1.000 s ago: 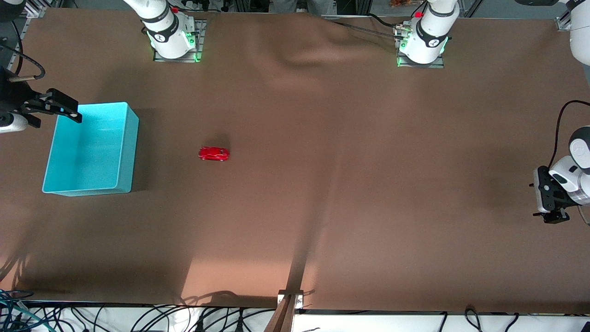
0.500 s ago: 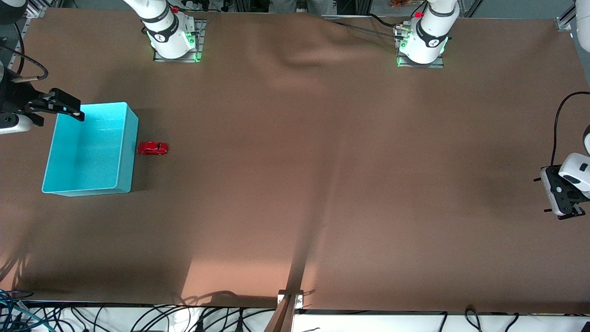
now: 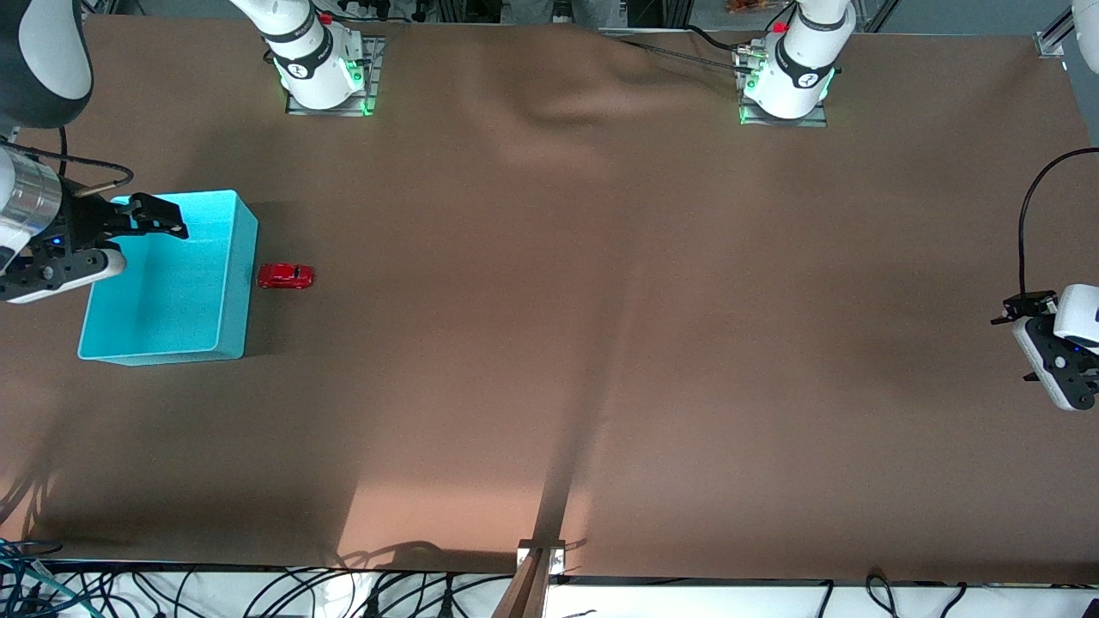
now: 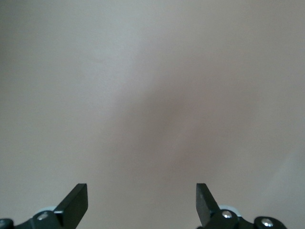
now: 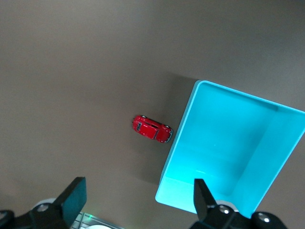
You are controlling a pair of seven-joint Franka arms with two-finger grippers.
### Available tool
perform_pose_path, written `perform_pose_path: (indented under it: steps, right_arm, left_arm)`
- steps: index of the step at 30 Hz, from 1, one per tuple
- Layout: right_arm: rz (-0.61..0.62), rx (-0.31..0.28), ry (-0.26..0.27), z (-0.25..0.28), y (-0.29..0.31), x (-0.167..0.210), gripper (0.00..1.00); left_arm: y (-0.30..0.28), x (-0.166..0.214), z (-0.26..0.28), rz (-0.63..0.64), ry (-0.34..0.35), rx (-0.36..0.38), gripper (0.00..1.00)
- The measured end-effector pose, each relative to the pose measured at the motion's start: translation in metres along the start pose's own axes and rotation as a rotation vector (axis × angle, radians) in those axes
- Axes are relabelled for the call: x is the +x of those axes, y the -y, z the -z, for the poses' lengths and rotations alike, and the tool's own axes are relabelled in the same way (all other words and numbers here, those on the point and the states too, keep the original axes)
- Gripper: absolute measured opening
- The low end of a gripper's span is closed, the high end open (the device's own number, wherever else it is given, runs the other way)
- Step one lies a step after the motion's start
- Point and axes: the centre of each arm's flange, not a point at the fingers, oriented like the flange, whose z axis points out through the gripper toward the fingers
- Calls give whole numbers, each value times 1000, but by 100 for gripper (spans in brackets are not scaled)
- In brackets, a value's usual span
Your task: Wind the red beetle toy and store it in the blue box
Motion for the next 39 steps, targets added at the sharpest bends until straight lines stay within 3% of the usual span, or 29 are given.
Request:
perform_pose_path:
  steps: [9,17,27,32,39]
  right_arm:
    - [310,12,13,-67,-21,-7,100]
    - [518,0,1,-138,-17,-10,100]
    - [658,-9,-7,-216,-1,-25,100]
    - [744,-40,-27,-242,6,-31,100]
    - [857,-77,-49,-270,14,-32,100]
  left_arm:
    - [-38,42,52,162,-2,53,100]
    - [-87,79,86,444,-54,47,100]
    - [-151,103,102,724,-71,6,100]
    - [-185,103,106,799,-86,-36,100]
    - [-209,83,116,824,-104,-34,100]
